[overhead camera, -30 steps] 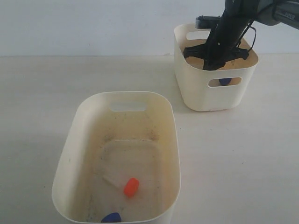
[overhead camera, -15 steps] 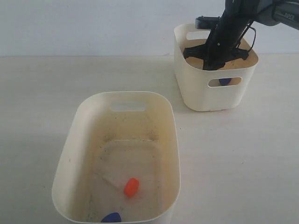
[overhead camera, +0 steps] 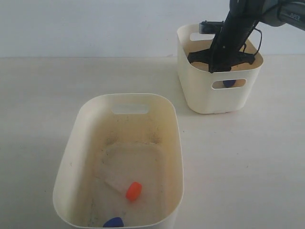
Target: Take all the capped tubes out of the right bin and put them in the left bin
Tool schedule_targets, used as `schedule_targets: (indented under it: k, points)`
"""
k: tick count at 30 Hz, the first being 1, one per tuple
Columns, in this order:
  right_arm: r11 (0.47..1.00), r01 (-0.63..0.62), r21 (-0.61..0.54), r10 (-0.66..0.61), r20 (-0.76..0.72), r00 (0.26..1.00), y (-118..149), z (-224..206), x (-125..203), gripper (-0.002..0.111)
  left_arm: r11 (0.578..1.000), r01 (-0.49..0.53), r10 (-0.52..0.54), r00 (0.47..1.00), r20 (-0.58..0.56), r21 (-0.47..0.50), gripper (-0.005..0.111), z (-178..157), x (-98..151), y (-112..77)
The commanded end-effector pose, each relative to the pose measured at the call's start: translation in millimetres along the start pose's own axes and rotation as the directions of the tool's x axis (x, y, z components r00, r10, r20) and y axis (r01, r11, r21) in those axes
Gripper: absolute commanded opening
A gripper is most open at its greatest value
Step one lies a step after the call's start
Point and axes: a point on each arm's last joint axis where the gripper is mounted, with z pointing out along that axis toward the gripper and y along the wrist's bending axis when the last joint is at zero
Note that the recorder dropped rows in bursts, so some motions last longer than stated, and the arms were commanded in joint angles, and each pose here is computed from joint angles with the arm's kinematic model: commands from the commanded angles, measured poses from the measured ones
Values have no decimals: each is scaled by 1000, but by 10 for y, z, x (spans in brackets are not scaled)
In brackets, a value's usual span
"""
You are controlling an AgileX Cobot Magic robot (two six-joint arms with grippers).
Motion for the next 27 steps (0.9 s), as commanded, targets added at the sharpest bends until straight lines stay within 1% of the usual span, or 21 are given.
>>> schedule_targets:
  k: [1,12,21,27]
  points:
    - [999,30,11,-30,13,999,-8,-40,-20,0,1000,20,-20,1000,9,5,4,-4,-17,-3]
    - [1000,19,5,-18,-10,1000,-4,-40,2,0,1000,20,-20,1000,9,5,4,-4,-17,-3]
    - [997,-25,-78,25,-12,1000,72,-43,2,0,1000,20,-20,1000,9,5,4,-4,-17,-3]
    - [996,-30,-87,30,3,1000,80,-44,-13,0,1000,20,-20,1000,9,5,4,-4,-17,-3]
